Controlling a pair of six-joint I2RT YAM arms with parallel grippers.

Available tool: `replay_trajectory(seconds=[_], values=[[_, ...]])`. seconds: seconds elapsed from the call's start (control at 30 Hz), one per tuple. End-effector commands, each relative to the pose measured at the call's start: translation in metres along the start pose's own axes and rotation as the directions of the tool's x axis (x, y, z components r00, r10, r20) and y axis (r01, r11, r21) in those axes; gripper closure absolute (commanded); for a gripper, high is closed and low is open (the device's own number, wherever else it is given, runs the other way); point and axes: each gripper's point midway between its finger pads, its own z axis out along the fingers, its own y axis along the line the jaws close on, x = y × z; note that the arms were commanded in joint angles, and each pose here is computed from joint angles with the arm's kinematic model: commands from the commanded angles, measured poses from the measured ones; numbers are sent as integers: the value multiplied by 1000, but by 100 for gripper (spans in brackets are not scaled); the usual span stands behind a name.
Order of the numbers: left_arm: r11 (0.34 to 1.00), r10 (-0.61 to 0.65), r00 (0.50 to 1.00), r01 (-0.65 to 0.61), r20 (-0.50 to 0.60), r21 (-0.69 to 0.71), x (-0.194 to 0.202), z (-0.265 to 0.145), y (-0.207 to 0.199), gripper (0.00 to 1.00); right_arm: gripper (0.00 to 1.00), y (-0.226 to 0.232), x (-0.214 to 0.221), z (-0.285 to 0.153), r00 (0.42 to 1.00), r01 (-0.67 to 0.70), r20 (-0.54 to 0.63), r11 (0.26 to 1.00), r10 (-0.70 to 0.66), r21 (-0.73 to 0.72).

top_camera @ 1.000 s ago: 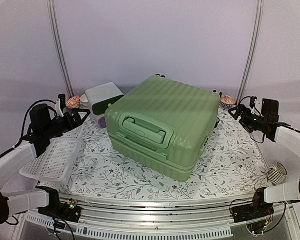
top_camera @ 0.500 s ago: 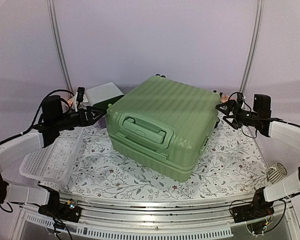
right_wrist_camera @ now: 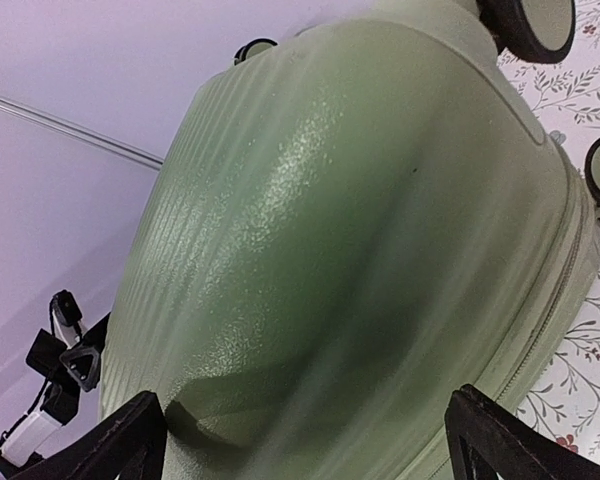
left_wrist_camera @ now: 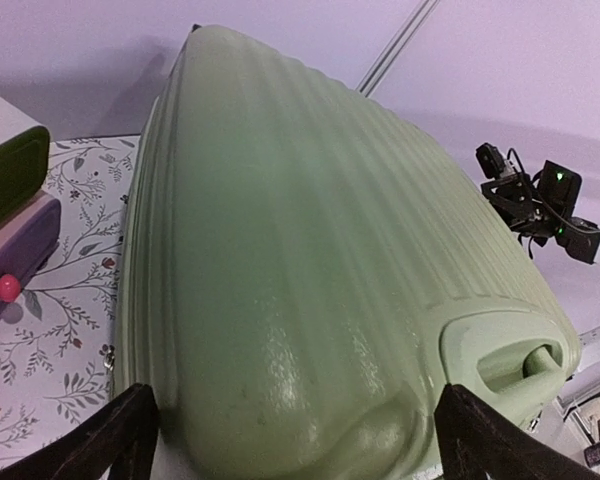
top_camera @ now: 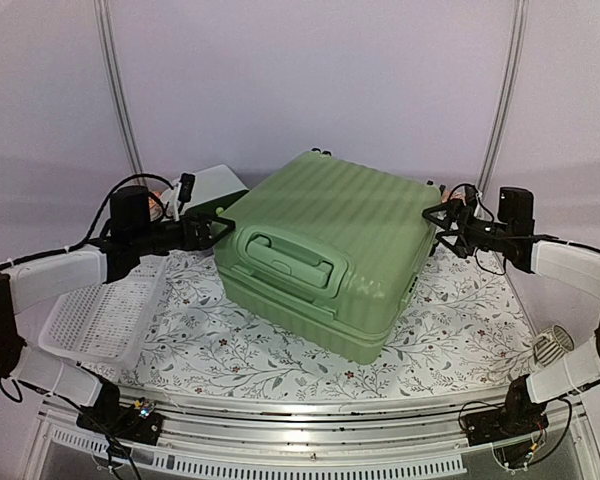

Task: Open, take out, and arrange the luggage
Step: Adjust the luggage at the center of the board.

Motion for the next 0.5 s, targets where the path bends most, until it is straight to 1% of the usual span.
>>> replay_trajectory(seconds=[0.0,0.1,0.23,0.37,0.47], values=[[985,39,996,-24,-81,173,16,24,-46,2,1,8,-2,6,1000,10,-6,999,-10,-31],[975,47,992,-20,-116,223,24,31,-60,2,1,5,-6,5,1000,16,8,1000,-16,4],[934,82,981,-15,-174,356,38,36,-97,2,1,-10,-25,-5,998,36,40,993,-41,113],[895,144,970,-42,-198,444,50,36,-128,2,1,-27,-45,-25,997,8,74,985,-22,173],[878,174,964,-60,-201,475,53,34,-143,2,1,-27,-52,-37,995,26,92,977,-47,213]])
